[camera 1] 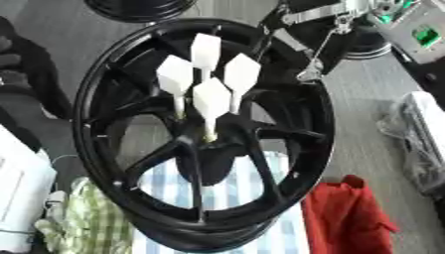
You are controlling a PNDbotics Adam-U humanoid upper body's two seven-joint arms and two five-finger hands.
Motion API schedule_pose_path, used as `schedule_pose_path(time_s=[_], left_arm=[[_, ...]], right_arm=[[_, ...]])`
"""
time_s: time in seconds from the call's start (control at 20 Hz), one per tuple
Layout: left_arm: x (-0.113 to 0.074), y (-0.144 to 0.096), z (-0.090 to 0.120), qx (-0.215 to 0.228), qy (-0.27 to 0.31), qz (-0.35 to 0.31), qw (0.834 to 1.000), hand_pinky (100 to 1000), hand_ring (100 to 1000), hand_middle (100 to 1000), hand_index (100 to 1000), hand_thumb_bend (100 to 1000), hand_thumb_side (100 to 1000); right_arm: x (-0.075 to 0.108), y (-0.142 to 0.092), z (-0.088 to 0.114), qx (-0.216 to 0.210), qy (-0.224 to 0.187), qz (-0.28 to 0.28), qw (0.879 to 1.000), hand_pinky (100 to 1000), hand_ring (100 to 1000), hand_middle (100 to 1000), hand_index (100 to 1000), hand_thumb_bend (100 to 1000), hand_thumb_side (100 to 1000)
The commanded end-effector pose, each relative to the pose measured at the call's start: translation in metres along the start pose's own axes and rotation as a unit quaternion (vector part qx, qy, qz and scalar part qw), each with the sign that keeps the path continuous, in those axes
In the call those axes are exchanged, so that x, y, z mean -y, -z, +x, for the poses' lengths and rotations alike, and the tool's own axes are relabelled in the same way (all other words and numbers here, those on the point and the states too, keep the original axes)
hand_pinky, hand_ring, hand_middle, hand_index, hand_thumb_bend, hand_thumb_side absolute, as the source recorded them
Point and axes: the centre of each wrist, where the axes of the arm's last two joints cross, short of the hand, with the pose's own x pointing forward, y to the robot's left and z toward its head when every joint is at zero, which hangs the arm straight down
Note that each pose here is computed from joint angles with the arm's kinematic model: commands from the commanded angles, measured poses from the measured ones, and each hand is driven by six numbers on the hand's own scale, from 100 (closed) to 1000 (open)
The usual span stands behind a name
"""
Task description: Pull the pin out of the wheel hub.
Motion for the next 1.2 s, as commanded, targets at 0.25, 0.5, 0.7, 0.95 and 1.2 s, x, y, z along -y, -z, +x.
schedule_pose_path(time_s=[0.25,0.5,0.7,0.95,1.2], left_arm=[[-0.011,0.002,0.008,0.009,0.020,0.002,1.000,685,779,771,785,100,846],[-0.011,0.002,0.005,0.004,0.023,0.001,1.000,684,779,770,785,100,847],[-0.011,0.002,0.005,0.005,0.026,0.001,1.000,684,779,769,782,100,844],[-0.012,0.001,0.005,0.004,0.028,0.001,1.000,683,780,768,782,100,846],[-0.013,0.001,0.005,0.005,0.029,0.001,1.000,683,780,768,783,100,847]], right_arm=[[0.026,-0.012,0.011,0.011,-0.060,0.000,0.998,908,824,800,888,363,100],[0.042,-0.016,0.024,0.019,-0.082,-0.024,0.996,907,823,795,890,392,100],[0.046,-0.011,0.034,0.031,-0.098,-0.023,0.994,905,825,797,894,394,100],[0.040,-0.002,0.036,0.033,-0.107,-0.008,0.994,905,827,797,893,393,100],[0.038,0.006,0.035,0.038,-0.108,-0.001,0.993,904,825,794,882,392,100]])
